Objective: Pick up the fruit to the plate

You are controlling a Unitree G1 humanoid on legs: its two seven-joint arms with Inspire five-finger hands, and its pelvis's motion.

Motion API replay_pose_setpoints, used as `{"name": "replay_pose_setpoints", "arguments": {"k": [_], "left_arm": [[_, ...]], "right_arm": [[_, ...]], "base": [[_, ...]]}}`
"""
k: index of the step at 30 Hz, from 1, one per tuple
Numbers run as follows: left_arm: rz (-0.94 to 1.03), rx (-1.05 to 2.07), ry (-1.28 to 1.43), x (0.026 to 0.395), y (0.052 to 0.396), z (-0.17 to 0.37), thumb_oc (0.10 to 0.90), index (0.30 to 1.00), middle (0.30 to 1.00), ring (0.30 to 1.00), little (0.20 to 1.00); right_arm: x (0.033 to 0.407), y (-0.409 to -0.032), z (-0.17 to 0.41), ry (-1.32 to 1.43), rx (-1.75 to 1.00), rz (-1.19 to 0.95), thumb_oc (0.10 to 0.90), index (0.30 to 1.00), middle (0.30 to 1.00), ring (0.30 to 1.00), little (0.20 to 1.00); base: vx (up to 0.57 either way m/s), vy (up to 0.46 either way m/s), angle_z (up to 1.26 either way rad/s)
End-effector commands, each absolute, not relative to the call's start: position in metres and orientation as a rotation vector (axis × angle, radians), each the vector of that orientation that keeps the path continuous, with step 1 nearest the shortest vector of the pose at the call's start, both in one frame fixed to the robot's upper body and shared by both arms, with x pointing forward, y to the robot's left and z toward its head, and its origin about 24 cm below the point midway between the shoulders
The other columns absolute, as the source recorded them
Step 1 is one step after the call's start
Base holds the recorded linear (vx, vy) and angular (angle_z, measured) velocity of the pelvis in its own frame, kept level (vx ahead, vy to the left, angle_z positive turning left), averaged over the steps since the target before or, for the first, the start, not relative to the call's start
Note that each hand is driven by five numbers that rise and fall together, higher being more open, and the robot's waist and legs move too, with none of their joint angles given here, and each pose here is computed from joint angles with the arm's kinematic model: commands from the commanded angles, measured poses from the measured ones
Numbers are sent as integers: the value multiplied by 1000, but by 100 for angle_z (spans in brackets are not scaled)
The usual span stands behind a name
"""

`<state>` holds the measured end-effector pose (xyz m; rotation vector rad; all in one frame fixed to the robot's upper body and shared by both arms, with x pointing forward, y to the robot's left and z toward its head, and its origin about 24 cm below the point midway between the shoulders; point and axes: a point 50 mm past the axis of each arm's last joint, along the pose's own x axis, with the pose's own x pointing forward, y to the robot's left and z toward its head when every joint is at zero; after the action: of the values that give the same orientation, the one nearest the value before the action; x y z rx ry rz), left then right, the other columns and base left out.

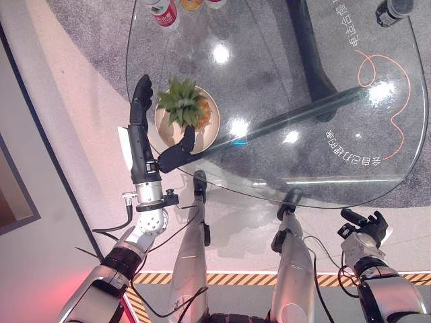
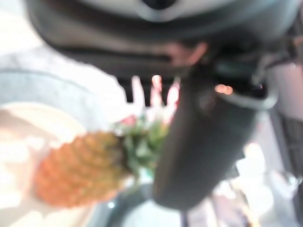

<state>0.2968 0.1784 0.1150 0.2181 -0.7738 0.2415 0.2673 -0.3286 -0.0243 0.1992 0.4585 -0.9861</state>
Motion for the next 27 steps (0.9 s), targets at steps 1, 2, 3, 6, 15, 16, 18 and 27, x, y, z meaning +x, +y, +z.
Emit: {"name": "replay_pose_setpoints", "arguments": {"k": [1,2,3,6,15,16,18,27], "left_arm": [[216,123,-963,293,173,152,800,900,900,900,900],[218,125,-959,293,173,151,800,900,900,900,900],[217,127,-959,293,173,151,800,900,900,900,900],[217,131,-953,294,173,150,800,900,900,900,900],[233,194,-867,294,177,134,800,900,900,900,900],[239,207,-850,293,178,130,800,900,900,900,900],[261,216,-811,293,181,123,800,900,900,900,900],[373,252,-440,296,223,74,800,900,900,900,900]], "right_arm": [[251,-357,-16,407,168,-1090,800,900,900,900,900],[251,-357,-16,408,167,-1091,800,900,900,900,900],[251,-357,-16,408,167,-1092,800,900,900,900,900],[251,-358,-16,407,168,-1091,800,900,900,900,900],[243,-360,-21,423,165,-1096,800,900,900,900,900],[242,-360,-22,424,160,-1100,800,900,900,900,900],[239,-364,-21,426,152,-1104,800,900,900,900,900],[220,-359,-42,509,138,-1081,800,900,900,900,900]], "base": [[0,0,0],[0,0,0],[0,0,0],[0,0,0],[0,0,0],[0,0,0],[-15,30,3],[-10,1,3]]}}
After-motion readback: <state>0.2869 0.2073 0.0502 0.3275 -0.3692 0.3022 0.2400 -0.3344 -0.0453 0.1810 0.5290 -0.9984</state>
